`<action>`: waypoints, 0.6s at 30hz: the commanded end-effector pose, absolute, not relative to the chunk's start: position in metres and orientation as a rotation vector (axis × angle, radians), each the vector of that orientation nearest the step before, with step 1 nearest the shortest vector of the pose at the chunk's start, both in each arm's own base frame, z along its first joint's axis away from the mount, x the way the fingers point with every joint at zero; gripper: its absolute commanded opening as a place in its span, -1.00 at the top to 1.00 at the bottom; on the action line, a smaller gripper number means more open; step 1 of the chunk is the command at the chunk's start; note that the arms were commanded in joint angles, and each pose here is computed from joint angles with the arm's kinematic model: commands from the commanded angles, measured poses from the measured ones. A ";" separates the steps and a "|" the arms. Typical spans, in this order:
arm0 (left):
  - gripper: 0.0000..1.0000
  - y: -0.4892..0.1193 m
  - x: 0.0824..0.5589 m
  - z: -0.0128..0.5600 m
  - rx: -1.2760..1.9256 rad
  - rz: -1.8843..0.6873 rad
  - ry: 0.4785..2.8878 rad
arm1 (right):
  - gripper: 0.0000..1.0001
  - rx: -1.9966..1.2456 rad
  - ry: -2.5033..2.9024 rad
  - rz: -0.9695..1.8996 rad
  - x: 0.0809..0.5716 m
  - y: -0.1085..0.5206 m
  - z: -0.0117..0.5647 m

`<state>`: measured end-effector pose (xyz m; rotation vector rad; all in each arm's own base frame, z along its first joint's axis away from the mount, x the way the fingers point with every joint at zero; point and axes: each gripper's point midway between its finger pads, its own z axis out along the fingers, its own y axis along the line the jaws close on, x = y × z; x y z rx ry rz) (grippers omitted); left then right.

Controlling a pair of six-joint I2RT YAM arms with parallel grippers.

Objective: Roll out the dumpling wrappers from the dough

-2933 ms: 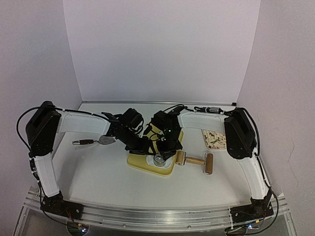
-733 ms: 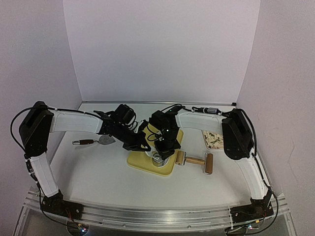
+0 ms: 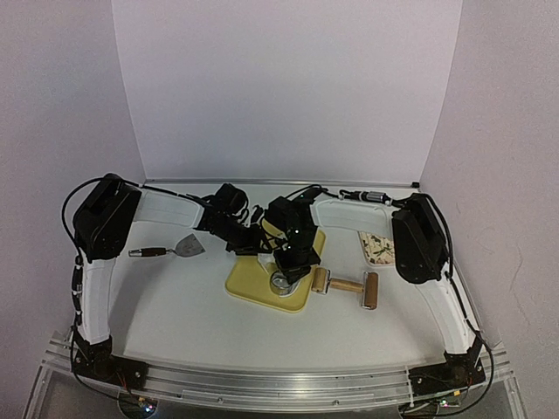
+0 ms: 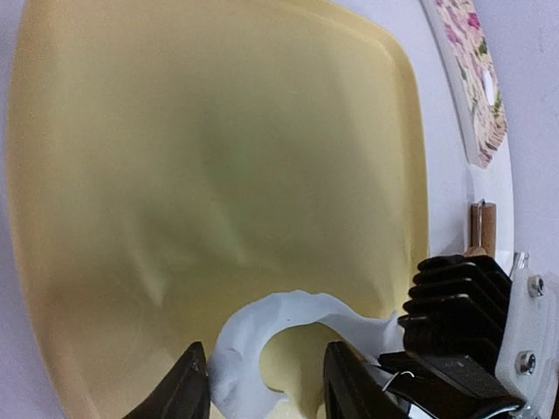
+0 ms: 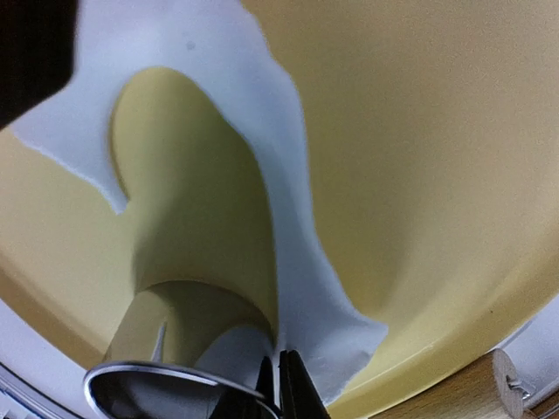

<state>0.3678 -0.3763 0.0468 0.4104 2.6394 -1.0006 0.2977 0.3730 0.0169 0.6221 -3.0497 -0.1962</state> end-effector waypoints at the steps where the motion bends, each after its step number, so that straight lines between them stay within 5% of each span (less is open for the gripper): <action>1: -0.16 -0.368 0.368 0.074 0.425 -0.952 2.565 | 0.68 0.619 -3.007 -0.091 0.291 0.362 -0.005; 8: -0.61 -0.345 0.343 0.101 0.399 -0.955 2.532 | 0.38 0.616 -3.087 -0.226 0.302 0.377 0.042; 18: -0.66 -0.343 0.323 0.106 0.402 -0.975 2.577 | 0.18 0.555 -3.153 -0.320 0.300 0.363 0.095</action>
